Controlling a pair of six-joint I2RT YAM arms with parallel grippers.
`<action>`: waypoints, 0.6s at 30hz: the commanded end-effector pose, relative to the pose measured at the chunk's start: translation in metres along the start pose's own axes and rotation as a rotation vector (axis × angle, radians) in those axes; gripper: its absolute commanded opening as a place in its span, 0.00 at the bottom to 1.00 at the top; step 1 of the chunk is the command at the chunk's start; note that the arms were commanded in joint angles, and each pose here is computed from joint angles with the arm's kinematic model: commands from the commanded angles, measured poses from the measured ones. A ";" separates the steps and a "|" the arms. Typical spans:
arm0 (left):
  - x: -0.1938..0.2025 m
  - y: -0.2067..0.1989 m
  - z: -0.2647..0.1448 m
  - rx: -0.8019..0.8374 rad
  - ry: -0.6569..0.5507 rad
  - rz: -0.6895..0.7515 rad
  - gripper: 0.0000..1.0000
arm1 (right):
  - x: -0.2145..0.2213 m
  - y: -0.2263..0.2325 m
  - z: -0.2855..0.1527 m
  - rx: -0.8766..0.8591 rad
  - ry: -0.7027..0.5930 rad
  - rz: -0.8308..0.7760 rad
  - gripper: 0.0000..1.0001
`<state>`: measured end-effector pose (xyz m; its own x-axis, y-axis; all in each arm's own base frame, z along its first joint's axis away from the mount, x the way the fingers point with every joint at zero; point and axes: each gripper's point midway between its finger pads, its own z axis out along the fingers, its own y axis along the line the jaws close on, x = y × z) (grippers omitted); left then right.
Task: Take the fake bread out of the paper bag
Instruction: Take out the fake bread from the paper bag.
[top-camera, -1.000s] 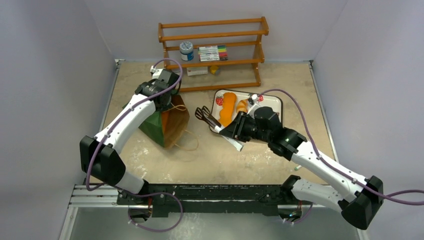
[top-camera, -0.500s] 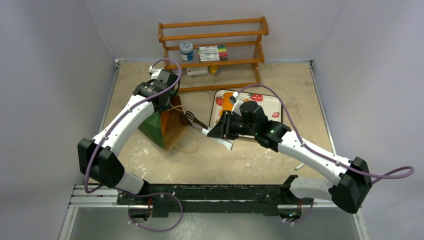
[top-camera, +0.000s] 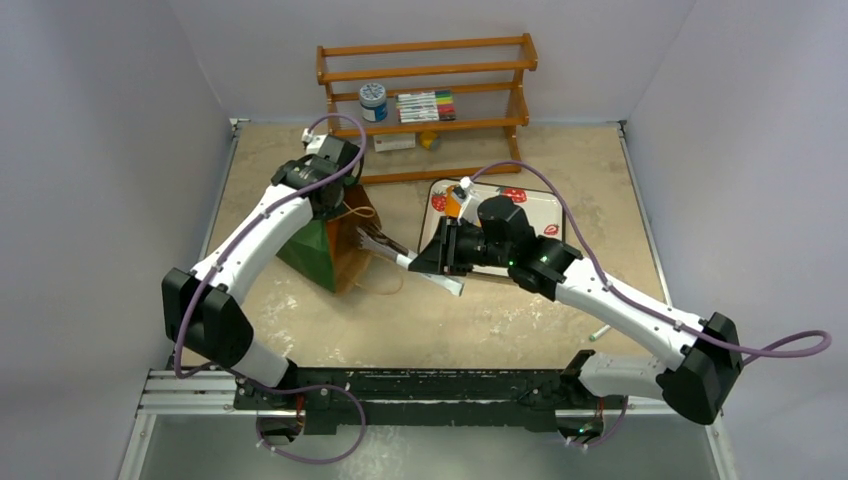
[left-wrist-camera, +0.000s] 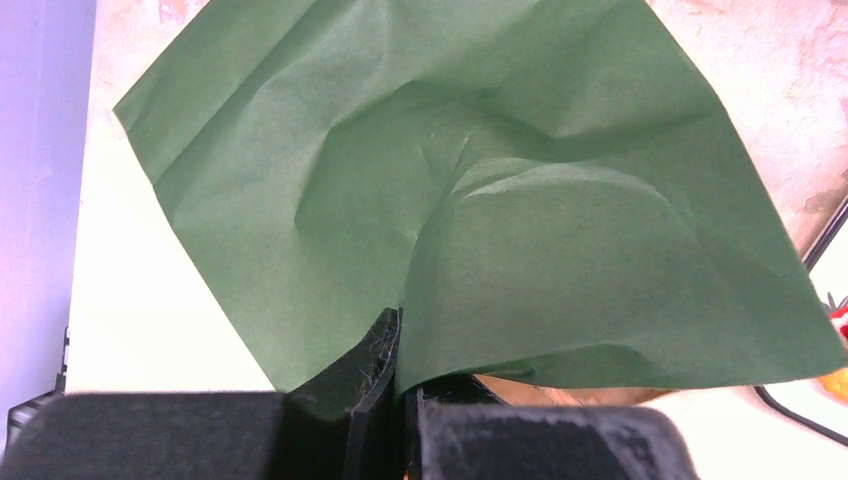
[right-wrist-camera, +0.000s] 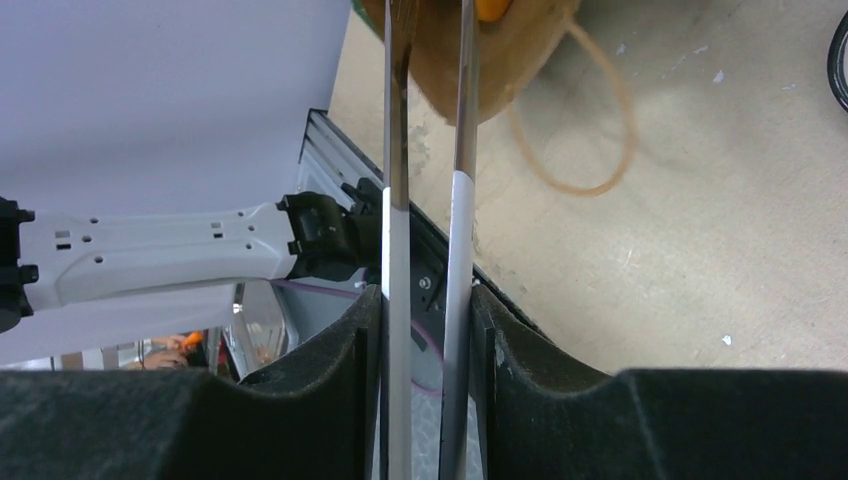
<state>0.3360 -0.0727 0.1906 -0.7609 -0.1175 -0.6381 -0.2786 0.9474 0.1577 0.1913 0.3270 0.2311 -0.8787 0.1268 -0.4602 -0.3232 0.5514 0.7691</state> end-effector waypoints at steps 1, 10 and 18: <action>-0.023 -0.008 0.001 0.012 -0.061 -0.054 0.00 | -0.016 0.040 -0.024 -0.108 -0.054 -0.065 0.36; -0.024 -0.019 0.005 0.045 -0.054 -0.052 0.00 | -0.010 0.033 -0.018 -0.106 -0.039 -0.049 0.36; -0.025 -0.013 -0.006 0.053 -0.064 -0.043 0.00 | -0.005 0.021 0.016 -0.117 0.008 -0.029 0.36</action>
<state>0.3488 -0.0801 0.1775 -0.7690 -0.1156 -0.6287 -0.2723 0.9491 0.1586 0.1918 0.3334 0.2242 -0.8894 0.1077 -0.4443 -0.3203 0.5466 0.7737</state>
